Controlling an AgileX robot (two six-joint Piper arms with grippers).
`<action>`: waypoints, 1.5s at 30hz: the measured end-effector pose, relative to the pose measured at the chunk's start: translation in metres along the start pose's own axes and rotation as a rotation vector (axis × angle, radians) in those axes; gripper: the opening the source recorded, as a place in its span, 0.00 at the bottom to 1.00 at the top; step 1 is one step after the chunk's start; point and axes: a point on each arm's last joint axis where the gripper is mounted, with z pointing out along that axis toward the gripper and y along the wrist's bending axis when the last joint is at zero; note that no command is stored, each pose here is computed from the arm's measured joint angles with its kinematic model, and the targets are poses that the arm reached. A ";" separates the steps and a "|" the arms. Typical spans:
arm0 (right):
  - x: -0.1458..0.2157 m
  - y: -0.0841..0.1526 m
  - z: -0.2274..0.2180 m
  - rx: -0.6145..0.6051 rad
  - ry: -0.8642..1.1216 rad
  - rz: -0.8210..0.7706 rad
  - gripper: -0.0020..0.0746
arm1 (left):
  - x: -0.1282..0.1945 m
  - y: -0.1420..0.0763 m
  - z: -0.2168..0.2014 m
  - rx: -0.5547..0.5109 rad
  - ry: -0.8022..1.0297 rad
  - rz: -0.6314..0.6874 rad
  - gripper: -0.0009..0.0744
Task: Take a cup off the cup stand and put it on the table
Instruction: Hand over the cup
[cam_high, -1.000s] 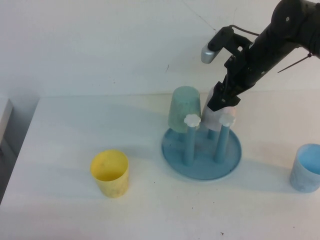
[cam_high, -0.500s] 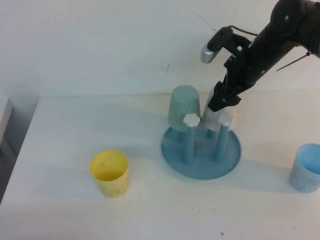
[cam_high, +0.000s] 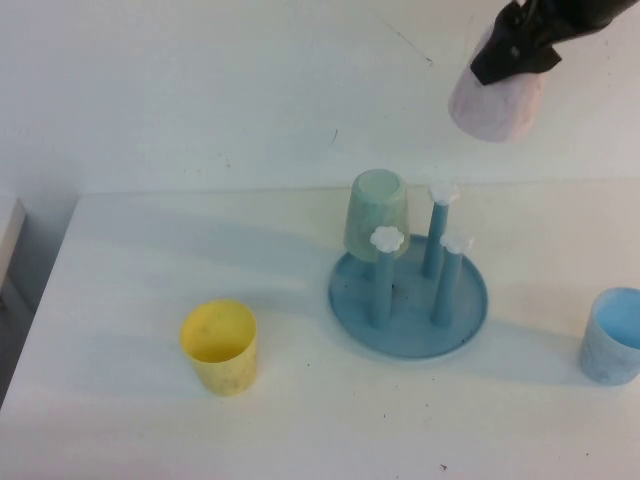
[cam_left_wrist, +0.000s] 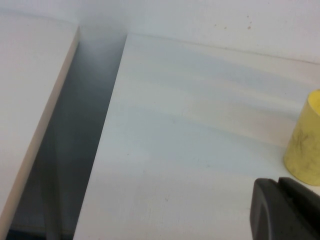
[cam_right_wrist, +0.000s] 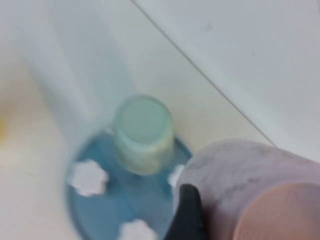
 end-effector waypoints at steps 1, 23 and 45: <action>-0.002 0.004 -0.010 -0.025 -0.035 0.022 0.76 | 0.000 0.000 0.000 0.000 0.000 0.000 0.01; 0.172 0.069 0.060 -0.851 -0.247 1.079 0.76 | 0.000 0.000 0.000 0.000 0.000 0.000 0.01; 0.172 0.059 0.072 -0.983 -0.125 1.592 0.76 | 0.000 0.000 0.000 -0.001 0.000 0.002 0.01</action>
